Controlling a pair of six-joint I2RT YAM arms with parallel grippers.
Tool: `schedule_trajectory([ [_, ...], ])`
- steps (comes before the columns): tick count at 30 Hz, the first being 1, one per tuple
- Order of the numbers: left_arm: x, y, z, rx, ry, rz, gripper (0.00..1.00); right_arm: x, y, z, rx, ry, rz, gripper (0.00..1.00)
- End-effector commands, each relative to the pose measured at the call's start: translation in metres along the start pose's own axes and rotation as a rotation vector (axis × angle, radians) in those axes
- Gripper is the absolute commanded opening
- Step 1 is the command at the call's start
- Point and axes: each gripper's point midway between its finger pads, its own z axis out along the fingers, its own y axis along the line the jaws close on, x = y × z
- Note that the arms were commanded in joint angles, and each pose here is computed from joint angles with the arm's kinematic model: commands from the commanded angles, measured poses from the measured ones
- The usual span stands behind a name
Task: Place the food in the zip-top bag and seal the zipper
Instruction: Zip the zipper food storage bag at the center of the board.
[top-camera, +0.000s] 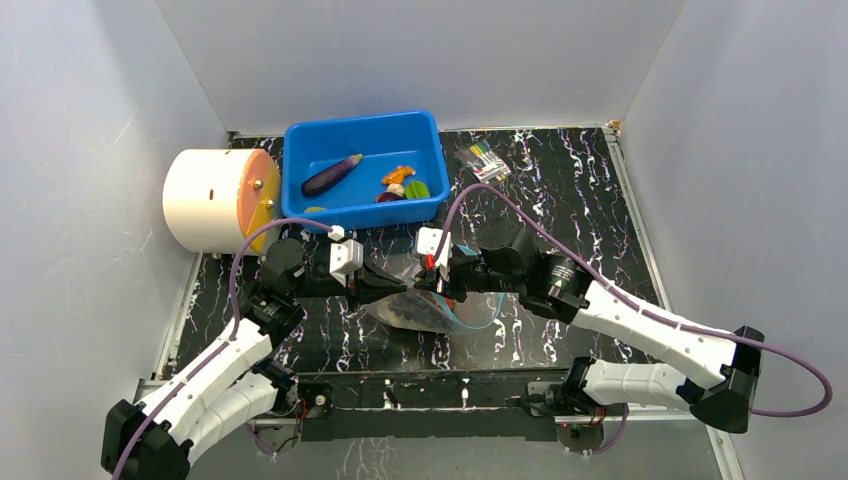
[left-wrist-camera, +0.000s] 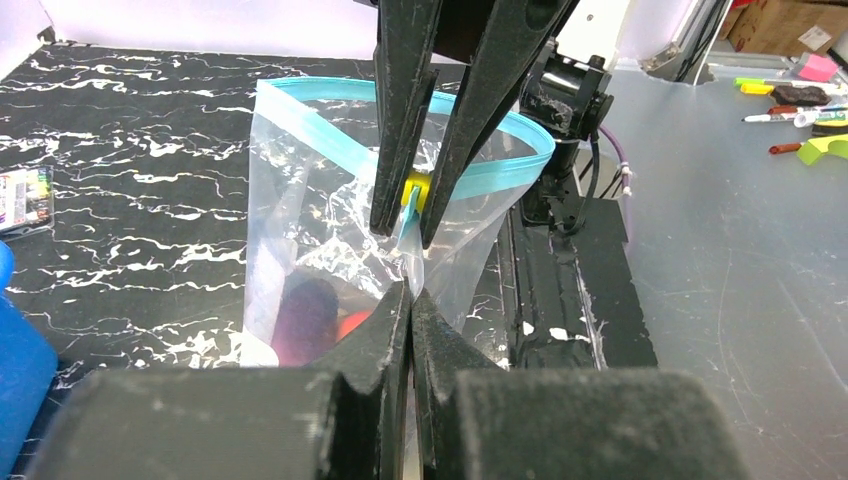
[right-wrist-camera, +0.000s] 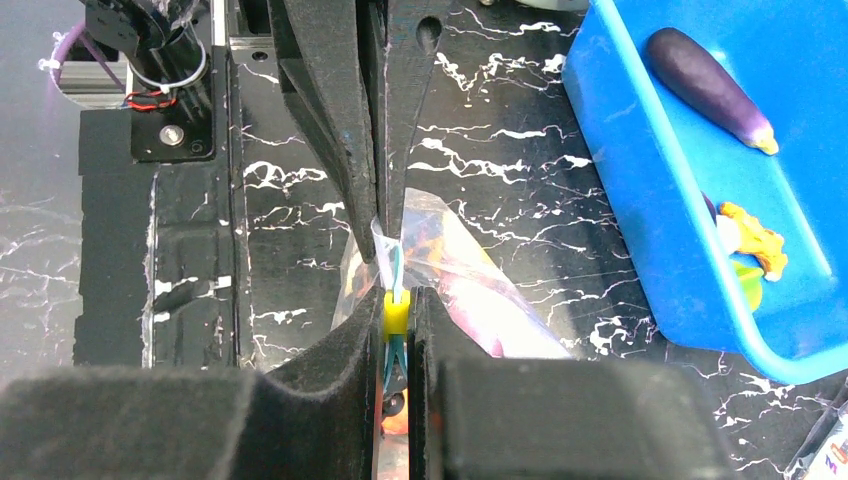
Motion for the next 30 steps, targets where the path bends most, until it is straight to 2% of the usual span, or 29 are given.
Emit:
schedule_trajectory([
  [1, -0.019, -0.002, -0.003, -0.006, -0.065, 0.05, 0.0, 0.007, -0.007, -0.014, 0.047, 0.046, 0.003, 0.0],
  [8, -0.026, -0.007, -0.004, 0.005, -0.087, 0.063, 0.0, 0.007, -0.011, -0.022, 0.086, 0.046, 0.007, 0.0],
  [10, -0.024, -0.001, -0.005, -0.038, -0.087, 0.054, 0.0, 0.008, -0.013, -0.023, 0.096, 0.048, 0.009, 0.0],
  [13, -0.023, 0.001, -0.005, -0.041, -0.066, 0.055, 0.02, 0.002, -0.008, -0.02, 0.063, 0.019, 0.008, 0.0],
  [16, -0.025, -0.006, -0.002, 0.027, -0.041, 0.06, 0.32, -0.012, -0.002, -0.014, 0.018, -0.037, 0.006, 0.0],
  [19, -0.022, -0.008, 0.001, 0.089, 0.01, 0.055, 0.37, -0.02, 0.0, -0.008, -0.012, -0.06, 0.005, 0.0],
  [24, -0.03, -0.009, 0.005, 0.147, 0.023, 0.065, 0.38, -0.022, -0.001, -0.001, -0.032, -0.052, 0.011, 0.0],
  [30, -0.032, -0.01, 0.006, 0.161, 0.016, 0.058, 0.28, -0.027, 0.0, 0.002, -0.045, -0.074, 0.013, 0.0],
])
